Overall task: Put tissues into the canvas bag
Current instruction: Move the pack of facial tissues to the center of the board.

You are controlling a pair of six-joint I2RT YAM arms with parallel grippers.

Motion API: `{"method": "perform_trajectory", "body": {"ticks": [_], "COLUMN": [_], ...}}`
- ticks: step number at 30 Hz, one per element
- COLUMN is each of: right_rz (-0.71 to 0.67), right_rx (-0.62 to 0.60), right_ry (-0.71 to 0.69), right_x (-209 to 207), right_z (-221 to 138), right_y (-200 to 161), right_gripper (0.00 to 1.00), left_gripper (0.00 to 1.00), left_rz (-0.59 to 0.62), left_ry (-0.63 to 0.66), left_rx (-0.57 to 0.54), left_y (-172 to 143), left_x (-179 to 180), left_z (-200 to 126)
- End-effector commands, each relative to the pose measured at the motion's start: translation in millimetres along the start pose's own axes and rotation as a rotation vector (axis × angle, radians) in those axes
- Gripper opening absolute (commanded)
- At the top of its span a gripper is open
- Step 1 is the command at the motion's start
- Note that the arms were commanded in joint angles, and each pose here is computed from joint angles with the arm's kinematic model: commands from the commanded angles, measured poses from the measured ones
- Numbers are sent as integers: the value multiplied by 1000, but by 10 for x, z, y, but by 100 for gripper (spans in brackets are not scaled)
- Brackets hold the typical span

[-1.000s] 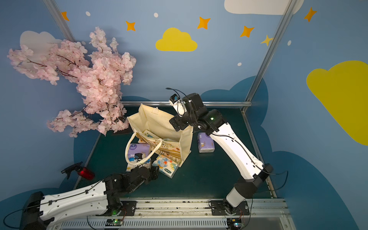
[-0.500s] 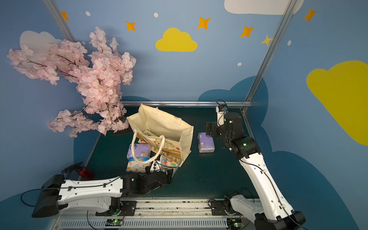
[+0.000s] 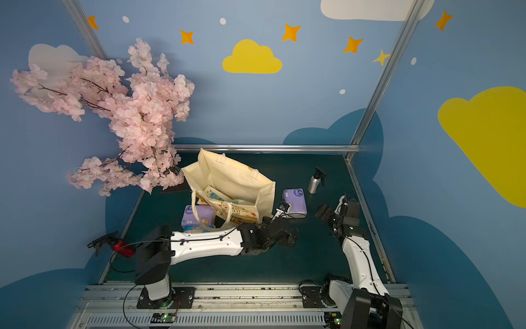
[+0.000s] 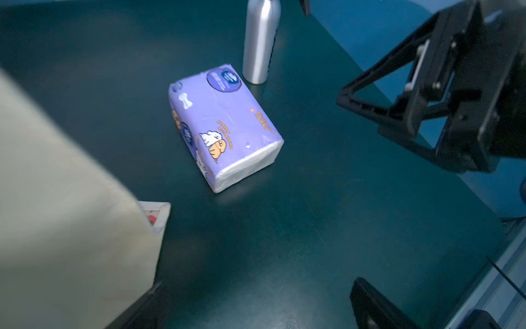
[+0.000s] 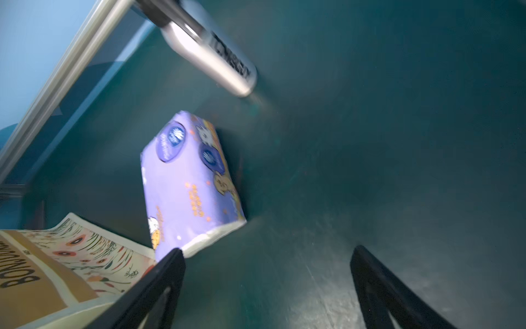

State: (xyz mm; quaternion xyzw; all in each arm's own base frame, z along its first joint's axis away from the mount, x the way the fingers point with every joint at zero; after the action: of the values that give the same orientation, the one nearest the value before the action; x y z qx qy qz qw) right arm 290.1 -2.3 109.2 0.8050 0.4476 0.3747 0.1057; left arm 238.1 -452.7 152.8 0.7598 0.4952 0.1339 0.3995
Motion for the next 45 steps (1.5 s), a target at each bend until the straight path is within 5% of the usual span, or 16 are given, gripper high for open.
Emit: {"method": "perform_trajectory", "body": {"ticks": [1,12,19,26,38,45], "right_rz": [33,86,60,30,38,80], "right_rx": [-13,68,182,257,284,315], "right_ry": [169,313,351,364,476,385], "right_x": [213,323,510,718,963,799], "right_z": [112,679,1072,1149,456,37], "right_y": [90,81,-112,-244,-603,-992], "right_gripper": [91,87,79,77,55,52], "left_gripper": [100,100,97,90,86,86], "left_rz": [-29,-262,-249,-246,-192,-113], "left_ry": [0,17,-29,-83,-288,-320], "left_rx": [105,173,175,265,261,284], "left_y": [11,241,395,220,137,-8], "left_x": [119,545,520,429,-63,-228], "left_z": [416,1232,1343,1488,1093,736]}}
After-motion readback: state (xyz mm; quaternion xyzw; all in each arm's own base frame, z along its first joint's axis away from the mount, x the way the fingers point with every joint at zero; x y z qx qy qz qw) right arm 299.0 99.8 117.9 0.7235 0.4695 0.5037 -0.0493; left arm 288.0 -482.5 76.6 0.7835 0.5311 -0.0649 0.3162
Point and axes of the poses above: each gripper's point midway between its finger pads, its own z axis out along the fingers, its own x axis along the line the jaws close on, y = z × x, the point moved 1 cm from there along -z, back along the fingers, and after that the axes turned 1 degree about z, right-handed, at the moved point
